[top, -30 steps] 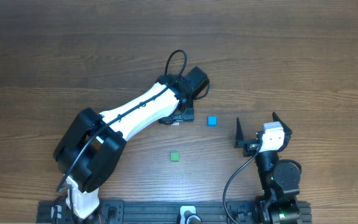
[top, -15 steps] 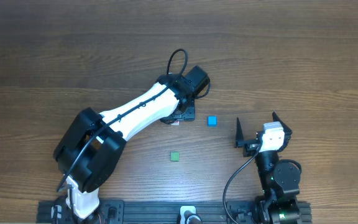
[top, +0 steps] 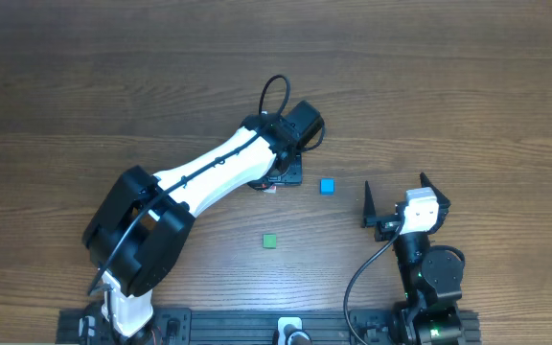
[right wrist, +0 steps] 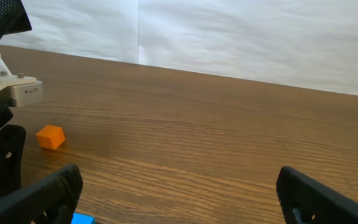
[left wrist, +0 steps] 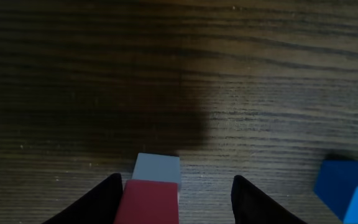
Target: Stack Cubes
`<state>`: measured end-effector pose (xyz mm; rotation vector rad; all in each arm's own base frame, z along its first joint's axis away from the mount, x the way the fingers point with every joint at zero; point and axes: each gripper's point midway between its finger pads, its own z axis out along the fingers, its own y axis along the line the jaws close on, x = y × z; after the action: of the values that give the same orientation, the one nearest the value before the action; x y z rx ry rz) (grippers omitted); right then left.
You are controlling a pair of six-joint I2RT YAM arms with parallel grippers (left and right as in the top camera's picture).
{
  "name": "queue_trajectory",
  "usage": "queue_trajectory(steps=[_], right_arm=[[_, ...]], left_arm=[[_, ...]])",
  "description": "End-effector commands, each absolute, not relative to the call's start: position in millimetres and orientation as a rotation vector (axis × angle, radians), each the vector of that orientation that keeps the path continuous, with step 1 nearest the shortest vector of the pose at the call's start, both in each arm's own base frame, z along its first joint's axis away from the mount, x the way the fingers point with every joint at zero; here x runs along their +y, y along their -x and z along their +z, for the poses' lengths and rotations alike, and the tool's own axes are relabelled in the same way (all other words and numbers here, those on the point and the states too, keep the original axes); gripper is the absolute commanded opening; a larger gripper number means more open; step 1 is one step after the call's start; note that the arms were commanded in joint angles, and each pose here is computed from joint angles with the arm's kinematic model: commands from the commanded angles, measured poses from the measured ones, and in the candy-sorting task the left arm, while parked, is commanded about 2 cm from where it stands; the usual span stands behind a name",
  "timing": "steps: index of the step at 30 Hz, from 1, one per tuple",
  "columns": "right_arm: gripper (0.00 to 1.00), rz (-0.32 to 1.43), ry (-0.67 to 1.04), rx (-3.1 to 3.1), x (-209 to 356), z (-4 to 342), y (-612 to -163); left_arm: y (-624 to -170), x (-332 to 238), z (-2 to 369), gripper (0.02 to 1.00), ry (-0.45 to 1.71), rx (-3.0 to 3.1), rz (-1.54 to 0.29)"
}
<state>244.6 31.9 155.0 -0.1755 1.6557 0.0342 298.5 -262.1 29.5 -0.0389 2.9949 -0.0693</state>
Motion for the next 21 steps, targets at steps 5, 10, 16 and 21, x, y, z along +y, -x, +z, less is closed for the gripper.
queue_trajectory(steps=[5, 10, 16, 21], right_arm=[[0.993, 0.037, 0.179, 1.655, 32.2, 153.2, -244.4], [0.991, 0.037, 0.179, 1.655, 32.2, 153.2, -244.4], [0.991, 0.037, 0.179, 1.655, 32.2, 153.2, -244.4], [0.991, 0.037, 0.179, 1.655, 32.2, 153.2, -244.4]], left_arm=[[-302.9, -266.6, 29.4, 0.579, 0.021, 2.997, -0.091], [-302.8, -266.5, 29.4, 0.597, 0.022, 2.998, -0.090], [-303.8, -264.1, 29.4, 0.658, 0.049, 2.992, -0.074], [-316.6, -258.6, 40.1, 0.709, 0.137, 2.942, -0.033]])
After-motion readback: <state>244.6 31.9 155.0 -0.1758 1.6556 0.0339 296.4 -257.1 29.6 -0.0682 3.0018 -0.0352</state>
